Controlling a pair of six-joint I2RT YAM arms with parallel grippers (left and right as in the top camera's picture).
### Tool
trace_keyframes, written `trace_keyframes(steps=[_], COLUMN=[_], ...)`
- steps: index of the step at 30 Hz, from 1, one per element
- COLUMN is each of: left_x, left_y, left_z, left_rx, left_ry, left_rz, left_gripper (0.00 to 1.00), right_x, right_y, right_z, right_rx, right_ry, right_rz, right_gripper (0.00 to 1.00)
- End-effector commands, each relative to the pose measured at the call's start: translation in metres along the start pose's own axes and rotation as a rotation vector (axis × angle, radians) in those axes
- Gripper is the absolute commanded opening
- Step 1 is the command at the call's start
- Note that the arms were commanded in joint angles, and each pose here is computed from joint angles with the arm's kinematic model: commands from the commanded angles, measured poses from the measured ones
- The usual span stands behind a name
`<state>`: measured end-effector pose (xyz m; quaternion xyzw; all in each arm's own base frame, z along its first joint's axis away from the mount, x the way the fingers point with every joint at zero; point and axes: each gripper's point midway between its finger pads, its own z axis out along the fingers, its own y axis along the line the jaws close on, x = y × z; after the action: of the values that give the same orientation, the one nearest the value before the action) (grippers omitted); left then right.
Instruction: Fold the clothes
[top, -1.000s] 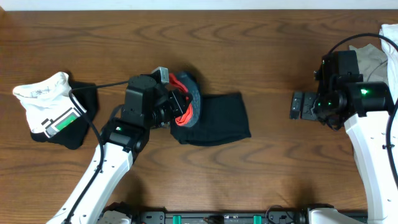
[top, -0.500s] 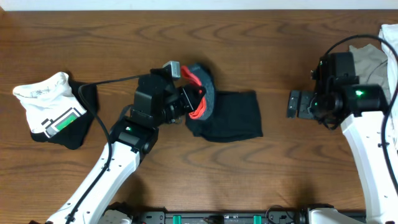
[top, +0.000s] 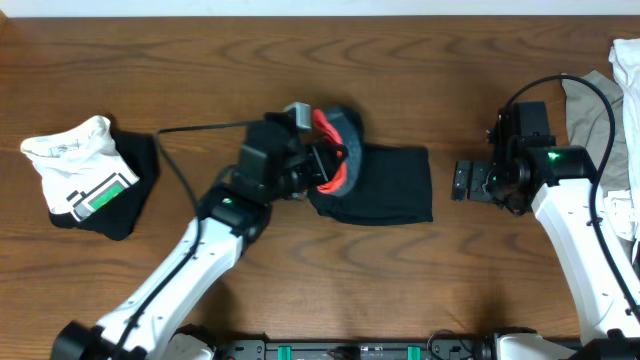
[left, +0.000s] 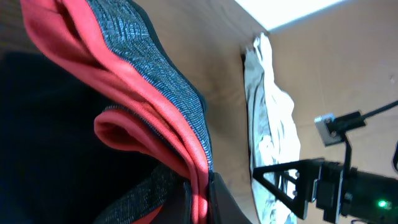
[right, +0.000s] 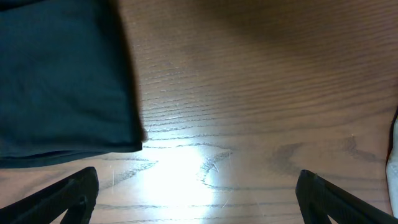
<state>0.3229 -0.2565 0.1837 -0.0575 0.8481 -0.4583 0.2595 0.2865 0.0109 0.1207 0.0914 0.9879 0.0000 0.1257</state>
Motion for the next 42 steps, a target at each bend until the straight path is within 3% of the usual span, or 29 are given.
trace_keyframes(steps=[1, 13, 18, 23, 25, 27, 30, 32, 36, 42], left_x=[0.007, 0.019, 0.017, 0.026, 0.037, 0.053, 0.074, 0.082, 0.079, 0.041], left_y=[-0.015, -0.015, -0.019, -0.053, -0.075, -0.086, -0.083, -0.081, -0.086, -0.088], left_z=[0.011, 0.043, 0.051, 0.063, 0.070, 0.079, 0.088, 0.088, 0.080, 0.054], left_rx=[0.041, 0.076, 0.069, 0.186, 0.272, 0.319, 0.345, 0.362, 0.407, 0.436], left_ry=[0.031, 0.046, 0.002, -0.032, -0.040, -0.016, 0.079, 0.124, 0.150, 0.087], left_rz=[0.018, 0.053, 0.075, 0.144, 0.185, 0.207, 0.212, 0.212, 0.251, 0.316], left_gripper=[0.06, 0.06, 0.11, 0.12, 0.17, 0.37, 0.49, 0.63, 0.63, 0.62], right_x=[0.002, 0.015, 0.023, 0.030, 0.031, 0.031, 0.032, 0.032, 0.032, 0.028], right_y=[-0.002, -0.004, -0.004, -0.004, -0.004, -0.004, -0.004, -0.004, -0.004, 0.010], right_z=[0.002, 0.021, 0.036, 0.042, 0.042, 0.042, 0.042, 0.042, 0.042, 0.042], right_rx=[0.001, 0.005, -0.002, -0.004, -0.004, -0.003, -0.003, -0.003, -0.003, -0.089], right_ry=[0.004, 0.032, 0.037, 0.057, 0.059, 0.060, 0.063, 0.063, 0.063, 0.055], right_rz=[-0.002, 0.006, 0.023, 0.023, 0.023, 0.024, 0.031, 0.032, 0.034, 0.006], right_gripper=[0.99, 0.99, 0.99, 0.98, 0.98, 0.98, 0.99, 0.99, 0.99, 0.99])
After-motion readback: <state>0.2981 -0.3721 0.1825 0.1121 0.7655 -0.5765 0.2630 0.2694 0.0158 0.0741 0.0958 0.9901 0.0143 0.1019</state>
